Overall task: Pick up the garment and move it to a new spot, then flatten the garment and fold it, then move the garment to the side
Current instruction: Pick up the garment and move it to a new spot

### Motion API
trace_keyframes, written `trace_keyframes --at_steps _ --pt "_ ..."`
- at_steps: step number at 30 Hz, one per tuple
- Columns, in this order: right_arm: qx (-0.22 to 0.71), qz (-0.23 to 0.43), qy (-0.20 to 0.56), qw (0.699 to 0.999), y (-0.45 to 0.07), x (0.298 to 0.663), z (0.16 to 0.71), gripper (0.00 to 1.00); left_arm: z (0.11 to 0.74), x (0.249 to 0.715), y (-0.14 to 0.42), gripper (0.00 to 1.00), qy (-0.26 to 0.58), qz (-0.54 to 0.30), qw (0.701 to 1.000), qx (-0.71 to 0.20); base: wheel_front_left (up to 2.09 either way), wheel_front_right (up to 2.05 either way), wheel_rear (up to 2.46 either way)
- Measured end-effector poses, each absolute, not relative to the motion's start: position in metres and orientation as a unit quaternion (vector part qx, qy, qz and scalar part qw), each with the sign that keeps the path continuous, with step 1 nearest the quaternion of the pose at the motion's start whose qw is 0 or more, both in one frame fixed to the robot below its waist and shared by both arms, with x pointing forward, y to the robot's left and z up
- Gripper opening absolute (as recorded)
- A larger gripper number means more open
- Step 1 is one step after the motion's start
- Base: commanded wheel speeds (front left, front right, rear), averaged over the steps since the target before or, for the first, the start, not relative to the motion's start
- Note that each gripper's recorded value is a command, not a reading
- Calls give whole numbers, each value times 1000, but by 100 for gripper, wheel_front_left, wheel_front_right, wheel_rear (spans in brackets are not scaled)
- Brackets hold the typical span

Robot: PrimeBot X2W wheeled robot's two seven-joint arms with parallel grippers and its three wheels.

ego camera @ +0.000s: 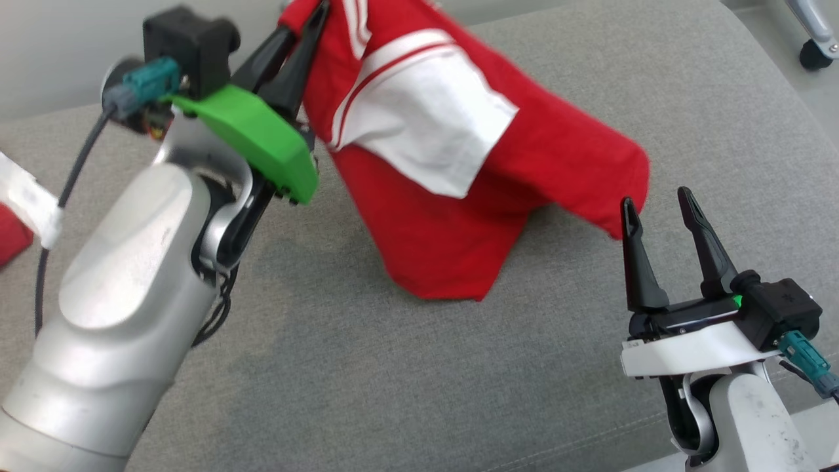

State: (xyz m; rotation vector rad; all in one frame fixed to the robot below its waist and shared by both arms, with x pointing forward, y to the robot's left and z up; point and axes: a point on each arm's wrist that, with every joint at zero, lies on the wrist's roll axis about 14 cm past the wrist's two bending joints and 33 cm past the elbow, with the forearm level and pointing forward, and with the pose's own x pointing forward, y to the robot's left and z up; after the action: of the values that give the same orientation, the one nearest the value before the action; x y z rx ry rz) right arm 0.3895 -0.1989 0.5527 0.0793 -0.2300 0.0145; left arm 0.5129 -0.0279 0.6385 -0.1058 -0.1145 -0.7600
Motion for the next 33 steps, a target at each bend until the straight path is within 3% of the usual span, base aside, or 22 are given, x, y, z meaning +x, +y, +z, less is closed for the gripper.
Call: trace_keyframes --at_steps 9,18,20,21,22,33 --pt "36 -2 -89 995 -205 401 534 100 450 519 45 0 144 -215 961 -98 0 0 0" --pt "33 14 -74 997 -195 414 522 100 400 520 91 0 182 -131 969 -102 0 0 0" --pt "34 18 -72 997 -192 415 520 100 400 521 95 42 178 -125 971 -104 0 0 0" --pt "33 20 -72 997 -191 415 520 100 401 522 96 75 176 -123 971 -105 0 0 0" --pt "32 21 -72 997 -190 415 520 100 403 522 96 100 171 -123 972 -106 0 0 0" --pt "29 35 -87 995 -181 413 532 100 466 521 104 100 71 -136 985 -82 0 0 0"
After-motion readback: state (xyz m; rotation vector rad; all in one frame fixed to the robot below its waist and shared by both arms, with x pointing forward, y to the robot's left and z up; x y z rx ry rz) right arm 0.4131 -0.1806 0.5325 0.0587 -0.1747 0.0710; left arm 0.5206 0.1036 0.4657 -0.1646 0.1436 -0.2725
